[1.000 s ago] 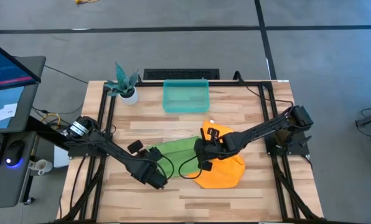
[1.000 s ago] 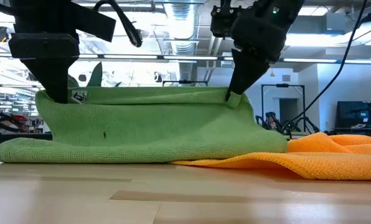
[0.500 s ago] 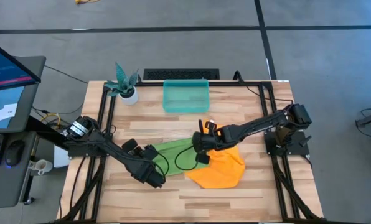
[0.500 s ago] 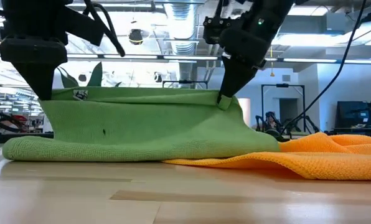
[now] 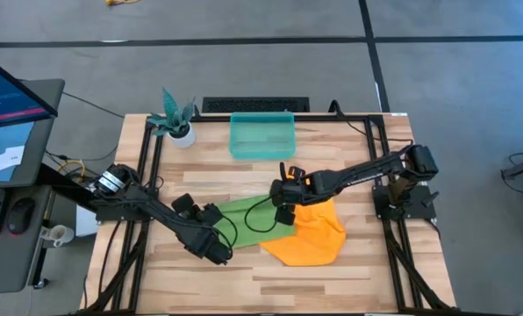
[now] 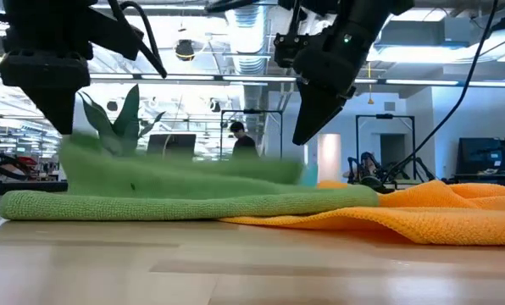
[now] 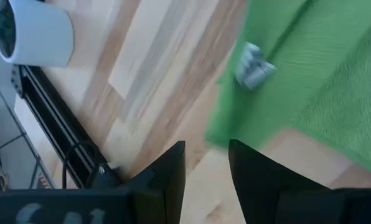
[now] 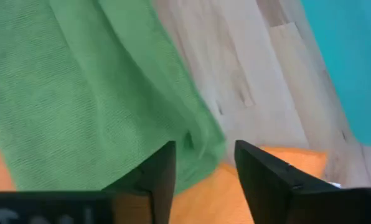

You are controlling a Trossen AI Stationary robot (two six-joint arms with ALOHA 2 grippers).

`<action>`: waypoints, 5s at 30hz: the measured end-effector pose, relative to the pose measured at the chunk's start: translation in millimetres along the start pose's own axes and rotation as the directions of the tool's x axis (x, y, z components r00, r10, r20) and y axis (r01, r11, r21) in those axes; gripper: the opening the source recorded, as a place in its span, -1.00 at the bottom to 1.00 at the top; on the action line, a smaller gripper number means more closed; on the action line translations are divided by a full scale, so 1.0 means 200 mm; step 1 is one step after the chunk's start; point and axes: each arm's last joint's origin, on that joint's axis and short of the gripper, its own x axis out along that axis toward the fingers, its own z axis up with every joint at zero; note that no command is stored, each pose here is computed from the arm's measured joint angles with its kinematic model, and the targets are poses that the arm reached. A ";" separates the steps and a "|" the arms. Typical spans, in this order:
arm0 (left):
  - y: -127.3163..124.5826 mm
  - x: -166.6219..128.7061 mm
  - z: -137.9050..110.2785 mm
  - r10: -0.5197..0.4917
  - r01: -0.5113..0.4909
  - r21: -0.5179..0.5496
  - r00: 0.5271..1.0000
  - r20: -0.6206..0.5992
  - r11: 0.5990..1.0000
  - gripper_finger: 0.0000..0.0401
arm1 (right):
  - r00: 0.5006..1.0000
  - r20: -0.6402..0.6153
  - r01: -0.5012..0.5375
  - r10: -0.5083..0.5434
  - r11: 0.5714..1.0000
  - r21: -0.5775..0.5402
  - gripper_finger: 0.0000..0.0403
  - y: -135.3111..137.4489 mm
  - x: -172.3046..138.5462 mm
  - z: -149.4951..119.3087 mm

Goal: Roll microfiber towels into tight, uniform cylinder then place into a basket
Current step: Fold the green towel

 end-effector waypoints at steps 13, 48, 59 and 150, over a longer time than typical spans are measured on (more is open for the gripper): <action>0.01 0.02 0.04 -0.005 0.005 0.007 1.000 -0.024 1.000 -0.42 | 0.997 -0.073 0.027 -0.029 0.999 -0.030 0.05 -0.09 -0.10 -0.03; -0.33 0.27 0.03 -0.595 0.612 0.042 0.749 0.291 0.790 -0.46 | 0.972 -0.217 -0.064 0.084 0.993 0.099 -0.26 -0.05 0.17 -0.55; -0.25 0.27 -0.02 -0.434 0.400 0.230 0.894 0.116 0.887 -0.46 | 0.947 -0.297 0.215 -0.126 0.933 0.290 -0.39 -0.37 0.24 -0.54; 0.23 0.23 -0.25 -0.473 0.612 -0.181 0.738 0.482 0.770 -0.44 | 0.903 0.405 -0.194 0.141 0.976 0.095 -0.31 0.01 -0.22 -0.34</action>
